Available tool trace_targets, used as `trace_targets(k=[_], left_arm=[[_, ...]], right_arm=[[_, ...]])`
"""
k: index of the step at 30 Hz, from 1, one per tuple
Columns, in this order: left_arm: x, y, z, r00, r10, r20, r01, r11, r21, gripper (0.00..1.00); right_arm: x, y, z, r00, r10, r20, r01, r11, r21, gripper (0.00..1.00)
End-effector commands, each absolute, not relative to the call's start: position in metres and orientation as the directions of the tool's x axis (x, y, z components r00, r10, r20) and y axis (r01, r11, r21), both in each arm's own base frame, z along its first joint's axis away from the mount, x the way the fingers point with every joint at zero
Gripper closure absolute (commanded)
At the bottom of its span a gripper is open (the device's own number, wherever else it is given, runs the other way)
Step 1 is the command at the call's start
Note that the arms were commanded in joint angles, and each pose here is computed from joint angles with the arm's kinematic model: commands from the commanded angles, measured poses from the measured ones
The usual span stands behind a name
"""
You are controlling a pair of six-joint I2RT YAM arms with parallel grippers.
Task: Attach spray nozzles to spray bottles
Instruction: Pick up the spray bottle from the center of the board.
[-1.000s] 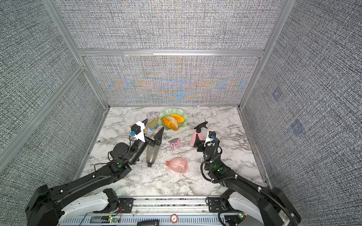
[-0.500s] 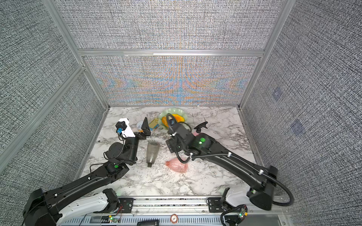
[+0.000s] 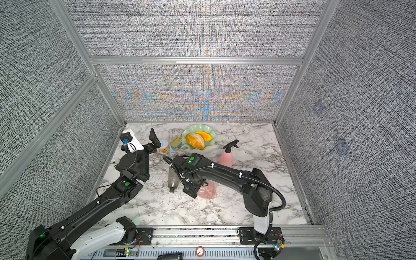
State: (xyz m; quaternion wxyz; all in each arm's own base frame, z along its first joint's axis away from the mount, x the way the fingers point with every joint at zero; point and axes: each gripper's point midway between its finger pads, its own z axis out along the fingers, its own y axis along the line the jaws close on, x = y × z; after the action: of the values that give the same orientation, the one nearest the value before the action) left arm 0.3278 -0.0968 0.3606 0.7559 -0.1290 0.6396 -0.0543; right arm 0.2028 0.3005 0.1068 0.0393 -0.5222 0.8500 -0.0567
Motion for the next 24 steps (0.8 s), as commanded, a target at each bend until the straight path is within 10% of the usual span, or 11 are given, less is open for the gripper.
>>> trace_targets(k=[1,24], left_arm=[[0.325,-0.095,0.367,0.194,-0.257,-0.947,-0.07,0.959,-0.274,0.01],[0.329,-0.096,0.367,0.191,-0.237,-0.953,-0.061,0.966,-0.253,0.01]], right_arm=[[0.201,0.306,0.097,-0.402,-0.915,0.009,-0.913,0.4,-0.082,0.03],[0.218,0.296,0.038,-0.503,-0.864,-0.015,-0.861,0.503,-0.08,0.15]])
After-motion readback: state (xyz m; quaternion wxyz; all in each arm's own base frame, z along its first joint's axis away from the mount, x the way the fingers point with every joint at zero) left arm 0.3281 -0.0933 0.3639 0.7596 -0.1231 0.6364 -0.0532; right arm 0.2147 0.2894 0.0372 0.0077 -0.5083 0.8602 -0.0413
